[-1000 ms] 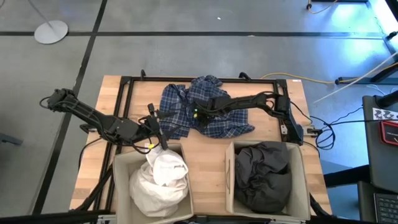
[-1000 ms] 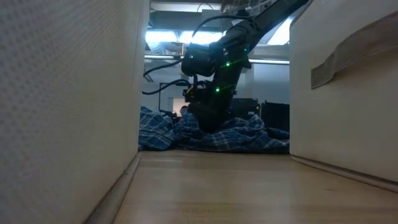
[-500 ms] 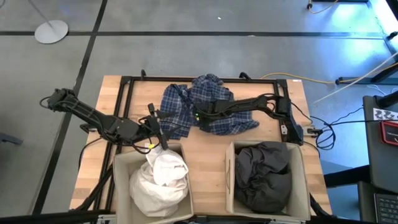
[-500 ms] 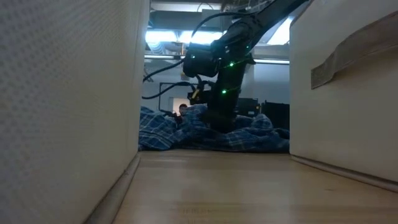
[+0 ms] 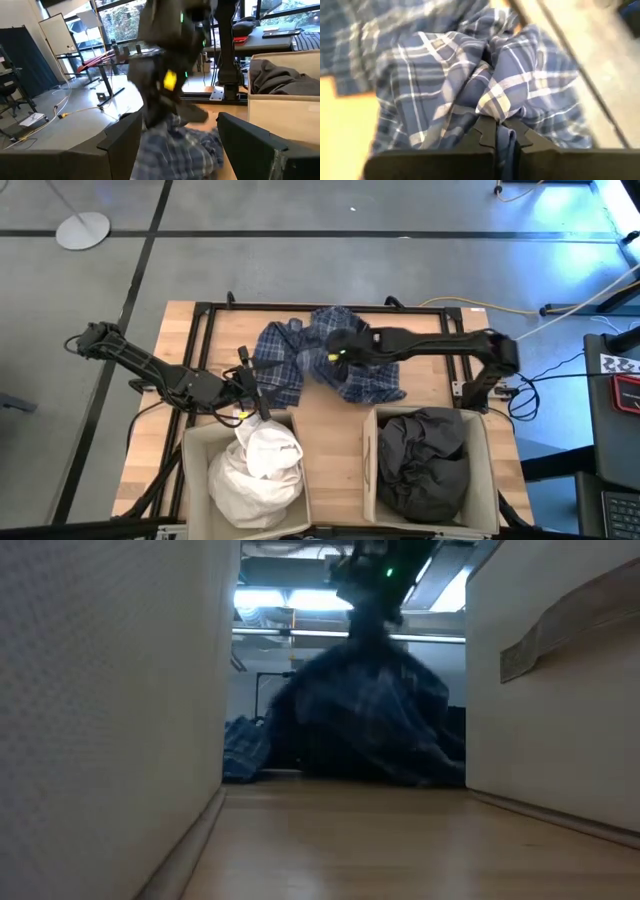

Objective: Sort clothes
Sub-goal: Put the blue checkered shirt into the right laundry organizer

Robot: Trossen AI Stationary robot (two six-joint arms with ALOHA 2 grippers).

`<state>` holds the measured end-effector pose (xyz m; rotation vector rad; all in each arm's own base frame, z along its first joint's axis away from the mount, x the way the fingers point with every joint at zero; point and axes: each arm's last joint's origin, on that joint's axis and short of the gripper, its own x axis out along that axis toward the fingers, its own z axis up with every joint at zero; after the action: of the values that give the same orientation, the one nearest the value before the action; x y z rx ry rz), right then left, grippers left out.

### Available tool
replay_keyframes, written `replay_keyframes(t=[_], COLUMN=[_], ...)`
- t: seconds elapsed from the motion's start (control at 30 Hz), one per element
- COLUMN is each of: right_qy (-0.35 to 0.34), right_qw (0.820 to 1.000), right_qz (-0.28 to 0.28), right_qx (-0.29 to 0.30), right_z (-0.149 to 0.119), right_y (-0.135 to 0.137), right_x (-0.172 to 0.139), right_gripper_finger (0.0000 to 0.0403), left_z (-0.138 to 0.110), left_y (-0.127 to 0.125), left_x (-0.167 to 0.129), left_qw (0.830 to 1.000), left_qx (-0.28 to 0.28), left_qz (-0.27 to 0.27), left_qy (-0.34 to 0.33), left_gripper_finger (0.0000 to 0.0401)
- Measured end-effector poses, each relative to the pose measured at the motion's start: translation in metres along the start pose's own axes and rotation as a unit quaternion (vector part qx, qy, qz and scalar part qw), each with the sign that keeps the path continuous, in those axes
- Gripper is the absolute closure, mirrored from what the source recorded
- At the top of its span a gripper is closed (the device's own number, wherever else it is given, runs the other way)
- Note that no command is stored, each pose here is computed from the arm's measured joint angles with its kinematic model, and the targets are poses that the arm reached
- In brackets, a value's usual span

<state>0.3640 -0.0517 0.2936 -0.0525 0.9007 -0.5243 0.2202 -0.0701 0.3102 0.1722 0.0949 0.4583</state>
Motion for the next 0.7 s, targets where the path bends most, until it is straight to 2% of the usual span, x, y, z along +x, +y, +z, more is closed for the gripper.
replay_keyframes(t=[0.3,0.7], right_qy=[-0.110,-0.227], right_qw=[0.992,0.969], right_qz=[-0.044,-0.068], right_qx=[0.038,0.073], right_z=[0.007,-0.009], right_y=[-0.040,-0.082], right_x=[-0.085,-0.174], right_gripper_finger=[0.0399,0.0398], left_z=[0.000,0.000], left_y=[0.000,0.000], left_x=[0.000,0.000], left_qw=[1.000,1.000], left_qx=[0.003,0.003], left_qz=[0.000,0.000], left_qy=[0.000,0.000], left_gripper_finger=[0.0150,0.0150])
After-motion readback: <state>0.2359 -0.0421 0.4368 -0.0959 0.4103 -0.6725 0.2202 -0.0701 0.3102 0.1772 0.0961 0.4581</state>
